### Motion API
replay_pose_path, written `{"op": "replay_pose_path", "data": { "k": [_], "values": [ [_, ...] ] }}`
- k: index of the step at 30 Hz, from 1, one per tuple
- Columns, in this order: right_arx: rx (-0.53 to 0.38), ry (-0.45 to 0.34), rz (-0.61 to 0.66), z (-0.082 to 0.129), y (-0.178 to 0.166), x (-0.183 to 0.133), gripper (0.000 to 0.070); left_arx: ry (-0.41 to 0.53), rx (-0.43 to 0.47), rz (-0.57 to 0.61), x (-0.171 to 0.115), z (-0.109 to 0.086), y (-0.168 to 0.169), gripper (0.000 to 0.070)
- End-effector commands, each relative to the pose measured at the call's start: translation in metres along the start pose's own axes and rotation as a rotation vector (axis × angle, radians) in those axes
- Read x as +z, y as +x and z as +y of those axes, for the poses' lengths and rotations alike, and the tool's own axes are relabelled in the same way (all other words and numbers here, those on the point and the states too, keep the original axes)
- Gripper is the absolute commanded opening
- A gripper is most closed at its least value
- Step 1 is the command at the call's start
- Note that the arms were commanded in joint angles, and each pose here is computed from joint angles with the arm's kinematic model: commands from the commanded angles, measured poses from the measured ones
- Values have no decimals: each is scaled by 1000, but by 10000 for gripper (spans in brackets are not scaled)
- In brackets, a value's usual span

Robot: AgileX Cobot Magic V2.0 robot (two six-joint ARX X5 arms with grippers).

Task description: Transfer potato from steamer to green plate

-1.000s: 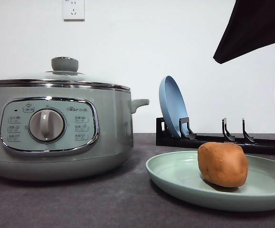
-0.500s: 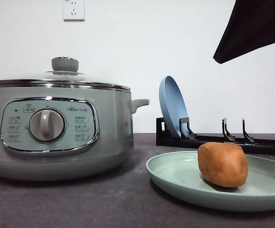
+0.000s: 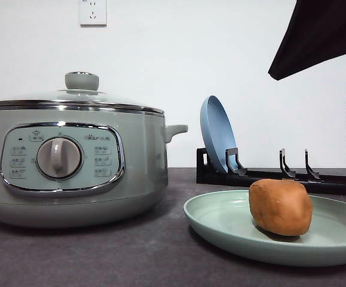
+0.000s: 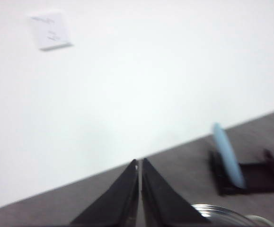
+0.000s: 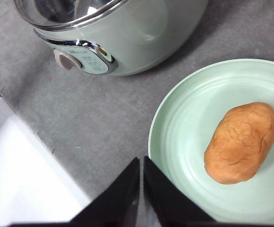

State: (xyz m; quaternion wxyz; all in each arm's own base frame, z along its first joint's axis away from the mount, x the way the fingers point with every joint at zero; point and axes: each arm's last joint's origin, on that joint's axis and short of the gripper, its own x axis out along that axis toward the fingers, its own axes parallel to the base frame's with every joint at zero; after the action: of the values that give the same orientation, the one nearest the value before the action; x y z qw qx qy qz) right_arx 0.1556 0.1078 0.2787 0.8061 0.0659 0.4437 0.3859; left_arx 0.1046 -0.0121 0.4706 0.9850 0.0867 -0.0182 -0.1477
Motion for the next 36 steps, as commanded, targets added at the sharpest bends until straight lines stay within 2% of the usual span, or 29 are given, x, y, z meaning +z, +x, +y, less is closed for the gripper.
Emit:
{"op": "replay_pose_path", "data": {
  "k": [1,6,9,13,20,27,36],
  "values": [
    [5,-18,-9,2,0,3,0,33,41,-59,-13,-2,-10,2],
    [5,-18,-9,2,0,3,0,66,113,-156,-71,-11,-22,2],
    [5,-18,-9,2,0,3,0,49,136,-173,-111,-17,-25,2],
    [5,-18,-9,2,0,3,0,-19,210,-132,-159,-23,-26,2],
    [5,-18,-9,2,0,3,0,-119,286,-40,-227,-31,-24,2],
    [5,-18,-9,2,0,3,0,-137,295,21,-270,-37,-21,2],
    [5,-18,-9,2,0,3,0,-149,297,89,-299,-40,-17,2]
  ]
}}
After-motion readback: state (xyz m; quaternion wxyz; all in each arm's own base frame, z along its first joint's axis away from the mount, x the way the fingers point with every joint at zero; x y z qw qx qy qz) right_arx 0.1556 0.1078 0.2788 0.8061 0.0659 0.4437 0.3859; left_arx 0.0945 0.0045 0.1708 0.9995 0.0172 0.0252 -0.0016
